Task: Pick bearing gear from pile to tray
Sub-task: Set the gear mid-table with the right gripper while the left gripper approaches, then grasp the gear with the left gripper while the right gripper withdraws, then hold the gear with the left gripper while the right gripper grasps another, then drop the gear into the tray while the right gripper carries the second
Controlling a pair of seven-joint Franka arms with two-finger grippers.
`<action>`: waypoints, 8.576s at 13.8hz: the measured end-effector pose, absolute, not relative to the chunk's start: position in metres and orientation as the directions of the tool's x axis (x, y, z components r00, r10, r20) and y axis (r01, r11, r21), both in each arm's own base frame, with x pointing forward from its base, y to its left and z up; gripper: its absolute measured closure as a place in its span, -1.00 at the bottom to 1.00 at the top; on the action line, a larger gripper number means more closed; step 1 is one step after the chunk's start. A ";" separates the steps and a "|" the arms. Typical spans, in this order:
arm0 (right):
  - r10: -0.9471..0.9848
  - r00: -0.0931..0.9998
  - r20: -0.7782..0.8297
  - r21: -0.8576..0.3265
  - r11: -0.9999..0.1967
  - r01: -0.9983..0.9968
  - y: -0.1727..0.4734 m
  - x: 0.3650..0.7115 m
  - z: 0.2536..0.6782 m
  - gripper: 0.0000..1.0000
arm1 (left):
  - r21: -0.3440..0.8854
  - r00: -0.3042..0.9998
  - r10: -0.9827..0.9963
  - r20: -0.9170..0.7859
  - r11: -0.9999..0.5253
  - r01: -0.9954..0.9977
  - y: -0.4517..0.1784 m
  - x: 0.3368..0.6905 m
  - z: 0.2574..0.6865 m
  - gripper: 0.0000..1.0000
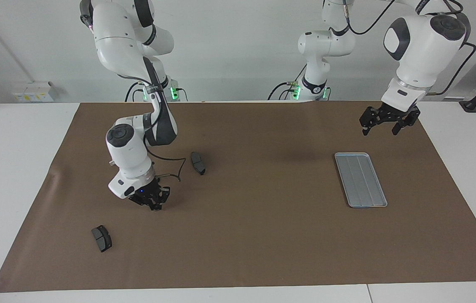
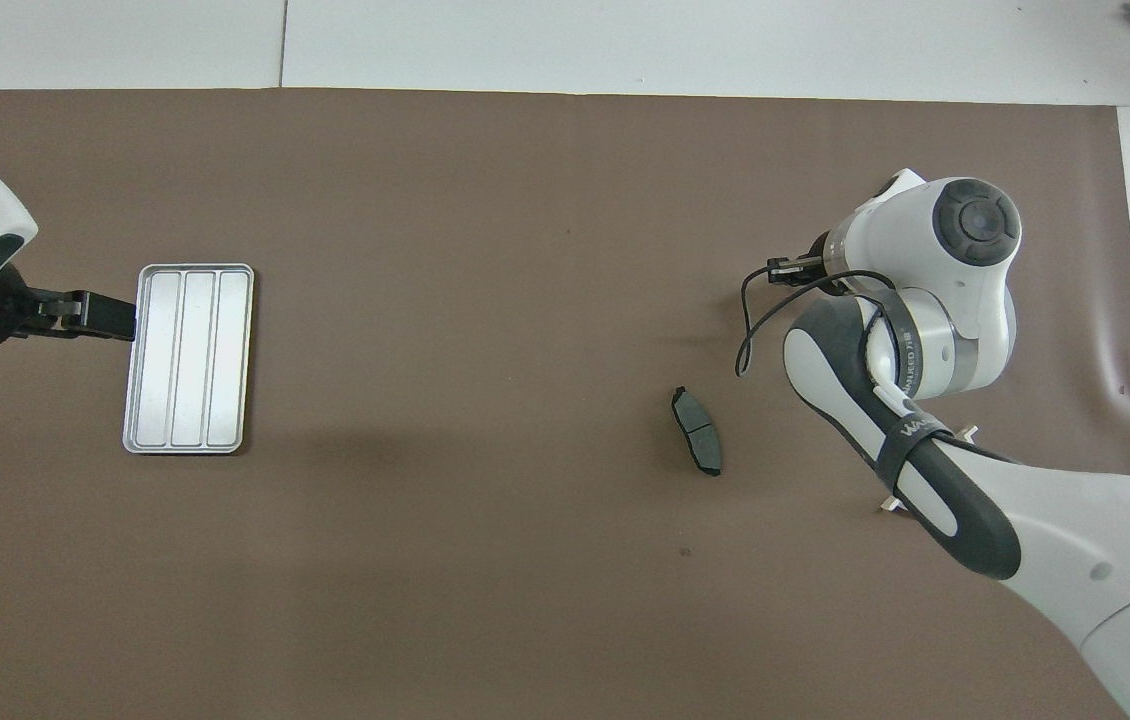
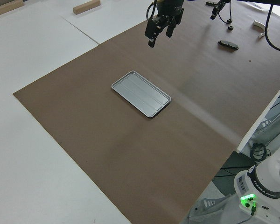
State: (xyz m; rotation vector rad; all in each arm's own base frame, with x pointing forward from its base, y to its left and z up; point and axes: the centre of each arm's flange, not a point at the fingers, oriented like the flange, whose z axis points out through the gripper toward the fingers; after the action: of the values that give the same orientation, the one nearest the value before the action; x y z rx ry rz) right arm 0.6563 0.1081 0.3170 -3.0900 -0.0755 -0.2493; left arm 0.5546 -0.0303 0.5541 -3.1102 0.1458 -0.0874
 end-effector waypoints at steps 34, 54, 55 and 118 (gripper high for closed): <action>0.066 0.983 0.171 -0.068 -0.995 0.078 0.460 0.553 0.297 0.20 | 0.040 0.989 0.031 0.142 -0.999 0.025 -0.130 0.577 0.500 -1.00; -0.021 0.992 0.126 0.042 -0.999 -0.026 0.155 0.599 0.350 -1.00 | 0.020 0.988 0.125 0.096 -0.992 0.123 -0.372 0.569 0.346 -0.99; -0.007 0.994 0.108 0.051 -0.999 -0.013 0.135 0.598 0.343 -1.00 | 0.023 0.986 0.130 0.103 -0.991 0.128 -0.370 0.574 0.339 -0.96; 0.025 0.983 0.182 -0.100 -0.994 0.044 0.268 0.565 0.342 0.30 | 0.055 0.946 0.297 0.130 -0.955 0.292 -0.265 0.610 0.332 0.50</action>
State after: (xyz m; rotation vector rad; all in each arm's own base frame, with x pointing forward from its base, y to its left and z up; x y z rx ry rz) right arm 0.5646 0.2685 0.3424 -3.0246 -0.0524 -0.2752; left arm 0.6103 -0.2651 0.3324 -3.1340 -0.4744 -0.2176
